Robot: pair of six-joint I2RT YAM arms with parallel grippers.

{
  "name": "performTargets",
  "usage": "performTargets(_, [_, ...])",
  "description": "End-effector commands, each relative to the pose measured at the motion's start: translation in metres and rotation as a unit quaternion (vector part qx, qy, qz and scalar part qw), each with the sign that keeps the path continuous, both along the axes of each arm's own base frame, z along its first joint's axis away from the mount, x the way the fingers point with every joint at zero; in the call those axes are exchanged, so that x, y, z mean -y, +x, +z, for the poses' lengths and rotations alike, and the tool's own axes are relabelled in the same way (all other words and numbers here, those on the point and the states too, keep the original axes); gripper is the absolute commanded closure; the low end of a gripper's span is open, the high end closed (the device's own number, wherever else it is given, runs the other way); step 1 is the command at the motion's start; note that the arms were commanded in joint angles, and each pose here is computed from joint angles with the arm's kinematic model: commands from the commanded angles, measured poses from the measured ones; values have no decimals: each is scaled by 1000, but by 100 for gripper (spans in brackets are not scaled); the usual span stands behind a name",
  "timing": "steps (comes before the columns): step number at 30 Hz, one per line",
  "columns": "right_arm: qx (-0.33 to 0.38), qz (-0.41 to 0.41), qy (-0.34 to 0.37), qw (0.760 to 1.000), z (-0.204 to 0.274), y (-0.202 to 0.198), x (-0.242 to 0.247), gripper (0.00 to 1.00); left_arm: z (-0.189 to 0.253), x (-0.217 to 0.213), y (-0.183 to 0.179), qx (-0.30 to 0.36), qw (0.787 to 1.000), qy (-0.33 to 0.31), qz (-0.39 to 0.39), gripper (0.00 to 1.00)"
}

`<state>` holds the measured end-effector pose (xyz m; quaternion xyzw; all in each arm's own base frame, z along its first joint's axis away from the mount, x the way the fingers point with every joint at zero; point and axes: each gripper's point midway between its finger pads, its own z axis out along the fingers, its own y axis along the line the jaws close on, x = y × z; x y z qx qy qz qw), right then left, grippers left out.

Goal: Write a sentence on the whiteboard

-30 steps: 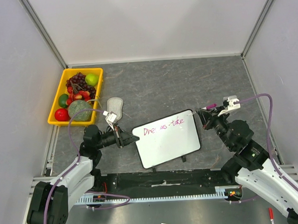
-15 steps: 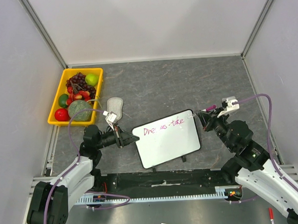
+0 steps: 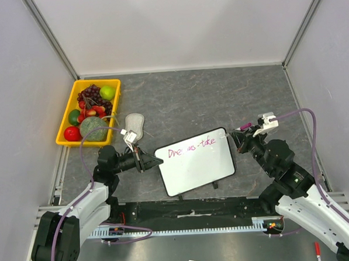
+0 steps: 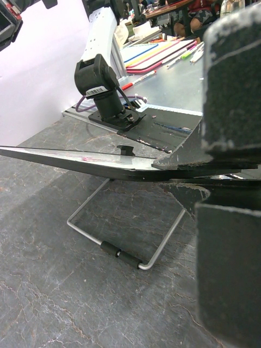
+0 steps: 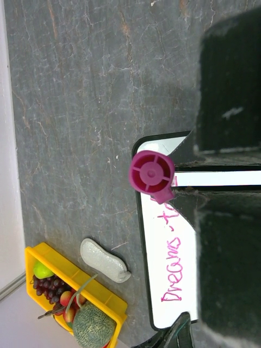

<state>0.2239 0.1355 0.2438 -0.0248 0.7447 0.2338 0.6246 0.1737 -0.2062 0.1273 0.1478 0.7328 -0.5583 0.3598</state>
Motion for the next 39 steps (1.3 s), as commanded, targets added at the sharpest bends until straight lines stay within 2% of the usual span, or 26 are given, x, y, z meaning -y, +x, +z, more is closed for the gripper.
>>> performTargets(1, [4,5,-12,1000,1,1,-1,100,1,-1,4,48,999,12,1,98])
performTargets(39, [18,67,-1,998,16,0,-28,100,1,-1,4,47,999,11,1,98])
